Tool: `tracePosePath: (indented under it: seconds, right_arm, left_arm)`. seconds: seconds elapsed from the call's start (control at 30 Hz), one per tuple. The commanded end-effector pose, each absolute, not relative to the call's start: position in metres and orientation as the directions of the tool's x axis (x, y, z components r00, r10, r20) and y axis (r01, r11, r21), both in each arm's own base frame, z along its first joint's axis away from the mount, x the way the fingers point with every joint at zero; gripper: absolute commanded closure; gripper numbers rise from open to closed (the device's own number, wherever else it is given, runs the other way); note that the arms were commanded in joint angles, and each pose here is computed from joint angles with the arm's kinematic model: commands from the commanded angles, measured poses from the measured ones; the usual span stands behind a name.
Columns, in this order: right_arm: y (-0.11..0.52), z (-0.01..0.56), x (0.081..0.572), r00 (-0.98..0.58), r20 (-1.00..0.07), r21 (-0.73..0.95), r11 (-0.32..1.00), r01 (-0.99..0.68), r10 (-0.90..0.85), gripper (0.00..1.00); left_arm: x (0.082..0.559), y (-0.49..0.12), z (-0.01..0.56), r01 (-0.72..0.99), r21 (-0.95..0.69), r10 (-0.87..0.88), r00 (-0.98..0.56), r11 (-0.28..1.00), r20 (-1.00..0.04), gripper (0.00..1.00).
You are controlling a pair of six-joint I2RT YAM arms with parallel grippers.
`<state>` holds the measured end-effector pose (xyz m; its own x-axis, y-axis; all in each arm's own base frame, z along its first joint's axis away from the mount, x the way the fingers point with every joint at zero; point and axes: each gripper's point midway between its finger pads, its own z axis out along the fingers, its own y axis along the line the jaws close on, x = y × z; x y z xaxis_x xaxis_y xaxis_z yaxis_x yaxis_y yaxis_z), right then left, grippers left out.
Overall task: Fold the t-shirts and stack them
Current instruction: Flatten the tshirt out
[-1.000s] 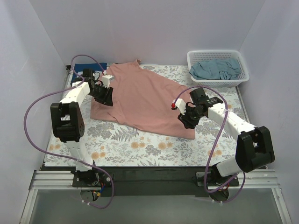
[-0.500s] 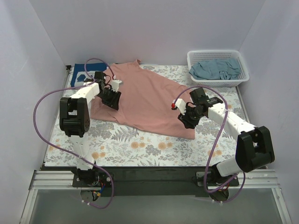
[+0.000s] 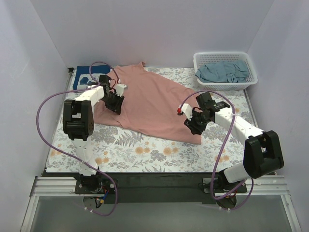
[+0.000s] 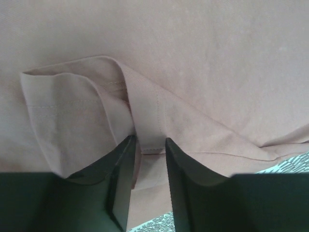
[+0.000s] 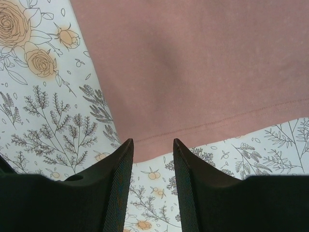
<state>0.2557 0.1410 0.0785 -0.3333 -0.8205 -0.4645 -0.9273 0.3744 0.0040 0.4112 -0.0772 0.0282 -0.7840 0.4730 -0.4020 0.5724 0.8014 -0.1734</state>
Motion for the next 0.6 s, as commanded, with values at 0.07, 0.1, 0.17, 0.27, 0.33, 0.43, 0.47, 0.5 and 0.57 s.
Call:
tracePosePath:
  seconds: [0.07, 0.1, 0.17, 0.27, 0.33, 0.43, 0.47, 0.5, 0.57]
  right_arm:
    - [0.138, 0.07, 0.248, -0.335, -0.446, 0.021, 0.365, -0.931, -0.83, 0.56]
    - [0.137, 0.069, 0.247, -0.336, -0.445, 0.021, 0.365, -0.931, -0.83, 0.56]
    - [0.137, 0.069, 0.247, -0.338, -0.444, 0.023, 0.367, -0.93, -0.83, 0.56]
    - [0.138, 0.07, 0.248, -0.338, -0.446, 0.021, 0.368, -0.93, -0.829, 0.56]
    - [0.137, 0.071, 0.249, -0.332, -0.447, 0.014, 0.365, -0.931, -0.831, 0.56]
    - [0.137, 0.073, 0.249, -0.33, -0.446, 0.008, 0.365, -0.931, -0.832, 0.57]
    - [0.137, 0.073, 0.25, -0.326, -0.447, 0.002, 0.363, -0.932, -0.833, 0.56]
    - [0.136, 0.074, 0.249, -0.323, -0.45, -0.001, 0.362, -0.932, -0.833, 0.56]
    - [0.135, 0.074, 0.25, -0.318, -0.448, -0.007, 0.359, -0.933, -0.835, 0.57]
  left_arm:
    - [0.405, -0.09, 0.061, 0.635, -0.155, 0.506, -0.719, 0.757, -0.477, 0.84]
    - [0.403, -0.09, 0.063, 0.64, -0.151, 0.51, -0.714, 0.754, -0.479, 0.87]
    - [0.401, -0.09, 0.069, 0.644, -0.149, 0.511, -0.708, 0.75, -0.487, 0.93]
    - [0.396, -0.091, 0.076, 0.653, -0.148, 0.517, -0.7, 0.743, -0.493, 1.0]
    - [0.394, -0.091, 0.089, 0.662, -0.132, 0.521, -0.683, 0.738, -0.512, 1.0]
    - [0.372, -0.092, 0.103, 0.689, -0.141, 0.546, -0.668, 0.711, -0.506, 1.0]
    - [0.362, -0.093, 0.104, 0.701, -0.145, 0.561, -0.662, 0.698, -0.497, 1.0]
    - [0.337, -0.092, 0.105, 0.707, -0.17, 0.574, -0.671, 0.687, -0.469, 1.0]
    - [0.307, -0.092, 0.105, 0.739, -0.184, 0.616, -0.65, 0.648, -0.444, 1.0]
